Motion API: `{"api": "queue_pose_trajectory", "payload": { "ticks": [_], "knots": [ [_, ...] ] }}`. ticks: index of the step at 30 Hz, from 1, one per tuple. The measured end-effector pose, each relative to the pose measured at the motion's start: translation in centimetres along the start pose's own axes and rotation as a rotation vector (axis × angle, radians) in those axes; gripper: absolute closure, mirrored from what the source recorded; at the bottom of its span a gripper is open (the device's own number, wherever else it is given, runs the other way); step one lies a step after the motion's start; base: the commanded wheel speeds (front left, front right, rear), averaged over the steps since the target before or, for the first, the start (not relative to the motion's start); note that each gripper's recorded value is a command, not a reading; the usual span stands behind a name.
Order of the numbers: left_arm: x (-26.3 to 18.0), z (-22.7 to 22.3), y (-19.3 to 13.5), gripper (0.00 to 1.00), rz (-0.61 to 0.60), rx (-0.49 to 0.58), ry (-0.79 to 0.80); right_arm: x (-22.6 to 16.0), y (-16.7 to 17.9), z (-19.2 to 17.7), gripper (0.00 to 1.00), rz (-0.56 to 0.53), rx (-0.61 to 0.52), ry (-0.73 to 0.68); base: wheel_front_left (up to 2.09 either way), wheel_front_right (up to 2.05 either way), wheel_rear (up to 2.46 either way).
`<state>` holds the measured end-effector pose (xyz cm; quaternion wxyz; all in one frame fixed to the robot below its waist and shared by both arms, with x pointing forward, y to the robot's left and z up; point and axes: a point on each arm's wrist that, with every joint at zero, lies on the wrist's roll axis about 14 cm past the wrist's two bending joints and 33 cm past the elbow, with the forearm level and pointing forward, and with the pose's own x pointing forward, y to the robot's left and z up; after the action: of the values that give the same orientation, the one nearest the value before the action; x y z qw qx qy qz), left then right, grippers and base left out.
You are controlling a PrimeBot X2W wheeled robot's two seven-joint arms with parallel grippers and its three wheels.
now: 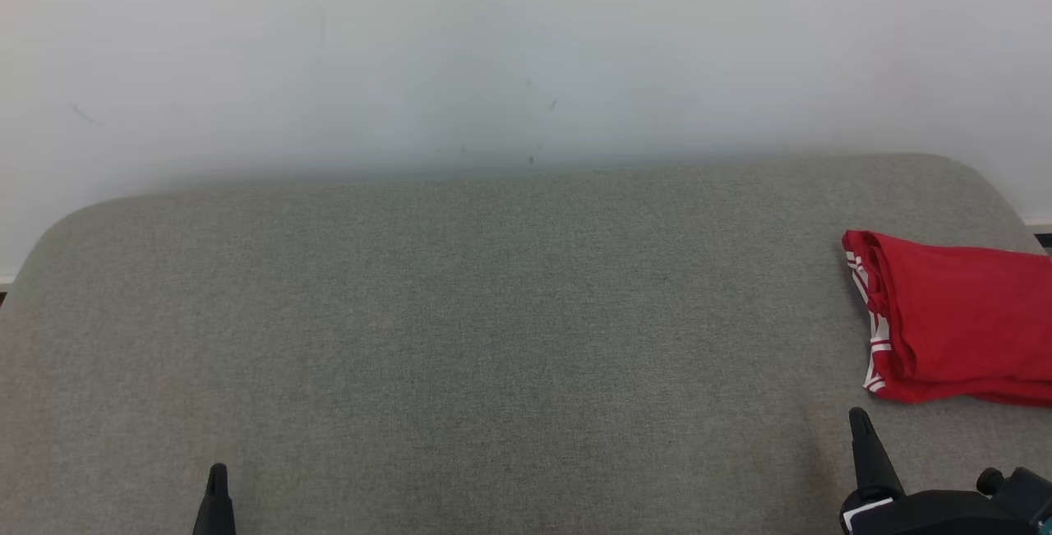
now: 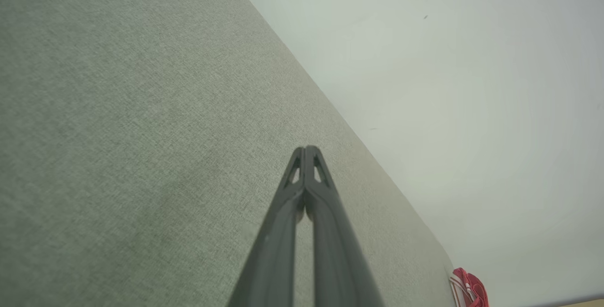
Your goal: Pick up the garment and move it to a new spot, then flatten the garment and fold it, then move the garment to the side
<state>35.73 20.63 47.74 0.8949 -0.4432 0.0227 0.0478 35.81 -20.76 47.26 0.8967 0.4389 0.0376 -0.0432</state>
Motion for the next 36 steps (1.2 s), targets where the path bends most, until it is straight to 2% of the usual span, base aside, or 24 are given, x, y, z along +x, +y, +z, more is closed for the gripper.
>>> {"api": "queue_pose_trajectory", "payload": {
  "ticks": [36],
  "knots": [
    [1.6, 0.4, -1.5, 1.00, -0.039, -0.368, 0.022, 1.5, 1.7, 0.9, 1.00, 0.047, 0.373, -0.002, 0.00, 0.00, 0.00]
  ]
}}
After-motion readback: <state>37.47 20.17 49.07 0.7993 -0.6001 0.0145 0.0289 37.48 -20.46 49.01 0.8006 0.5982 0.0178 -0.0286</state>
